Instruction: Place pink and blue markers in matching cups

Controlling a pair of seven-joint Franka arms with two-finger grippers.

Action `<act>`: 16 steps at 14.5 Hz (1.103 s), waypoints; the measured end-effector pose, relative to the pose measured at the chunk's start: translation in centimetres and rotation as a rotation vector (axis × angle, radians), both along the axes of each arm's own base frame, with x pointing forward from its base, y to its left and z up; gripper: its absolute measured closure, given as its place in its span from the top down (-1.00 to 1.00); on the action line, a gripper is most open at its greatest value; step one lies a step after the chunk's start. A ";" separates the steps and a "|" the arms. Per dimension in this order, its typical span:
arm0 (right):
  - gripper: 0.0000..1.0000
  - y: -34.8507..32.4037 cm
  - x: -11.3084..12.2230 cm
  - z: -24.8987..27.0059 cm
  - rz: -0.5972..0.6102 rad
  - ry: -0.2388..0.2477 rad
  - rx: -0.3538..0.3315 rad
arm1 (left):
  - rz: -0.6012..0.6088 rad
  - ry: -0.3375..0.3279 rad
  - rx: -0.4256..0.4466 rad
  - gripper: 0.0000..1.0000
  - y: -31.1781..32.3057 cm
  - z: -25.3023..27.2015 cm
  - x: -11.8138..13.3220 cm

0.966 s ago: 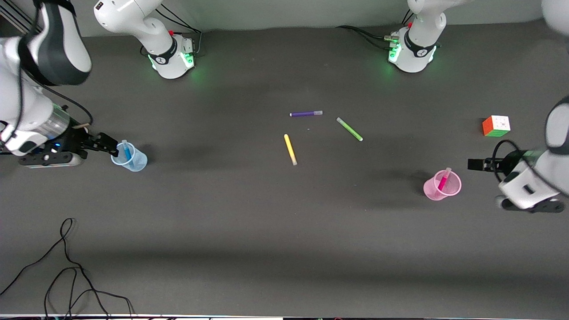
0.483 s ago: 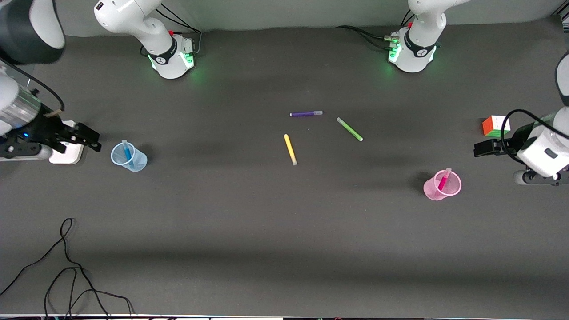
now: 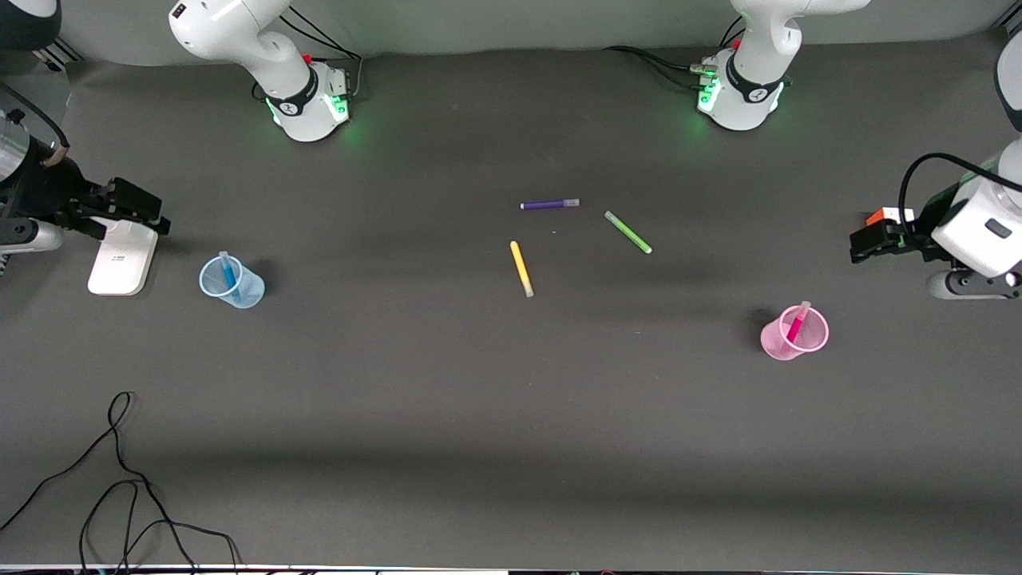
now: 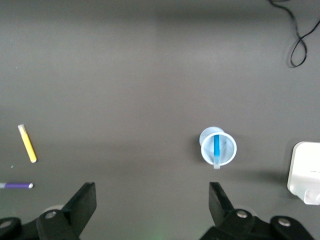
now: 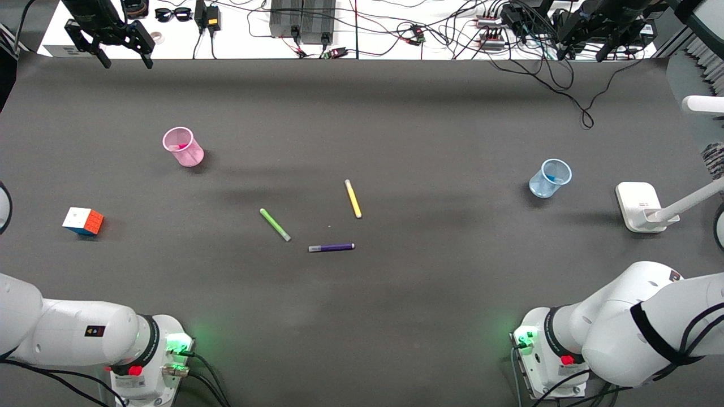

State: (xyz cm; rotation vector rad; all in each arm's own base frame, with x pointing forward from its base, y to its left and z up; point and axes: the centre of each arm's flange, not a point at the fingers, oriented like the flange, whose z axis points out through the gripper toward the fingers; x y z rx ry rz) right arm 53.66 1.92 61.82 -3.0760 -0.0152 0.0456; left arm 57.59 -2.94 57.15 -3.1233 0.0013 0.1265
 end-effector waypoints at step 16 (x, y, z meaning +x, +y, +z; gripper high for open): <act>1.00 1.2 0.0 -1.2 -0.037 -0.017 -0.039 | -0.008 0.007 -0.007 1.00 0.3 0.3 -0.8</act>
